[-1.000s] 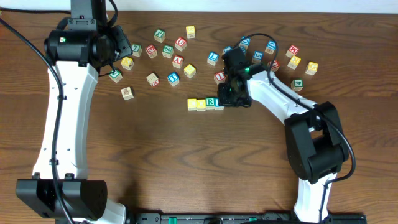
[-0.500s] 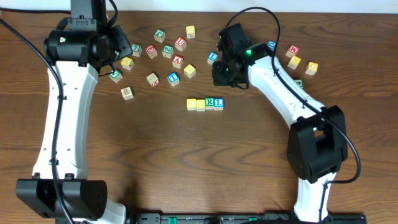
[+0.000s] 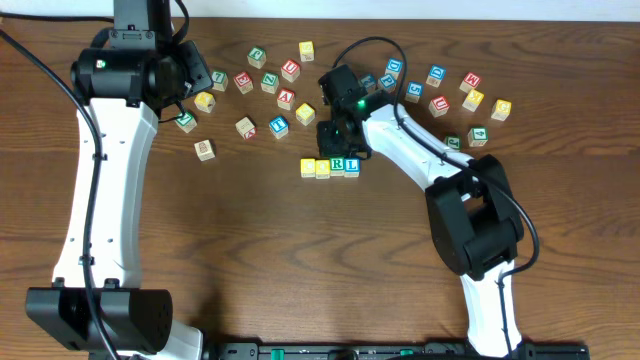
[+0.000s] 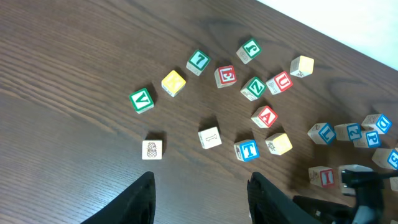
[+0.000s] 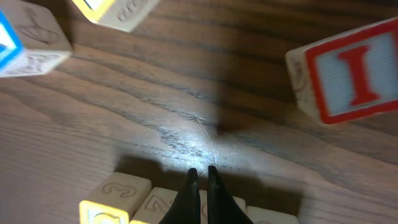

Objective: Spell out CORL

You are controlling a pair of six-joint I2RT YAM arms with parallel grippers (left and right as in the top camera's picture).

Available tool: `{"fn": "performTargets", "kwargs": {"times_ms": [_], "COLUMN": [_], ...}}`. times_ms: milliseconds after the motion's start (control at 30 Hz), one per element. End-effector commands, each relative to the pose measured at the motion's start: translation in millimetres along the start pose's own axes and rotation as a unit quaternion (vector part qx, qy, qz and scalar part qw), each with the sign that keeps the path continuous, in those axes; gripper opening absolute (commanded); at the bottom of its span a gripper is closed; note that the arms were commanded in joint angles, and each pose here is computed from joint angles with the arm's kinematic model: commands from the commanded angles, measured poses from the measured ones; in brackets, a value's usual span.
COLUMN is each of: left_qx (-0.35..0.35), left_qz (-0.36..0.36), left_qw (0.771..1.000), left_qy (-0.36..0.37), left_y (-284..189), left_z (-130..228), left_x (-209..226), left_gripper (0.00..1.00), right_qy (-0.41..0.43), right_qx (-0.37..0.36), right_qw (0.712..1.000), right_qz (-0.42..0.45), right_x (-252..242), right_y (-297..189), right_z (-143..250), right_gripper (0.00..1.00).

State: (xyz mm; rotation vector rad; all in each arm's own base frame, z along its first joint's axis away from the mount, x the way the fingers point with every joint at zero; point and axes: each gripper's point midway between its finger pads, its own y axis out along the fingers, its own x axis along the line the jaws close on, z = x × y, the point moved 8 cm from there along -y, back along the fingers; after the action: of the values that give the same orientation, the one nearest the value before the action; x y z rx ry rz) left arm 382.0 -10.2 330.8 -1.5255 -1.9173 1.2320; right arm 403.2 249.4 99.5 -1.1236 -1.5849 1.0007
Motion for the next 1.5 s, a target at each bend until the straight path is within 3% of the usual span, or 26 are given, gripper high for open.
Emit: {"fn": "performTargets", "kwargs": {"times_ms": [0, 700, 1133, 1467], "left_qx": [0.003, 0.003, 0.003, 0.003], "left_qz": [-0.007, -0.007, -0.007, -0.007], "left_qw": [1.0, 1.0, 1.0, 1.0], "left_qy": [0.009, 0.009, 0.009, 0.009], "left_y": [3.6, 3.6, 3.6, 3.6], "left_z": [0.2, 0.2, 0.2, 0.2], "left_x": [2.1, 2.1, 2.1, 2.1], "left_gripper": [0.47, 0.47, 0.47, 0.47], "right_qy": [0.011, 0.01, -0.012, -0.034], "right_qx": [0.002, 0.032, -0.04, -0.037], "right_qw": [1.0, 0.999, 0.998, 0.997], "right_qz": [0.017, 0.028, -0.054, -0.059], "right_x": [-3.6, -2.3, 17.4, 37.6], "right_y": [6.1, 6.2, 4.3, 18.1], "right_z": [2.7, 14.7, -13.1, -3.4], "right_gripper": [0.01, 0.01, 0.06, 0.04]}}
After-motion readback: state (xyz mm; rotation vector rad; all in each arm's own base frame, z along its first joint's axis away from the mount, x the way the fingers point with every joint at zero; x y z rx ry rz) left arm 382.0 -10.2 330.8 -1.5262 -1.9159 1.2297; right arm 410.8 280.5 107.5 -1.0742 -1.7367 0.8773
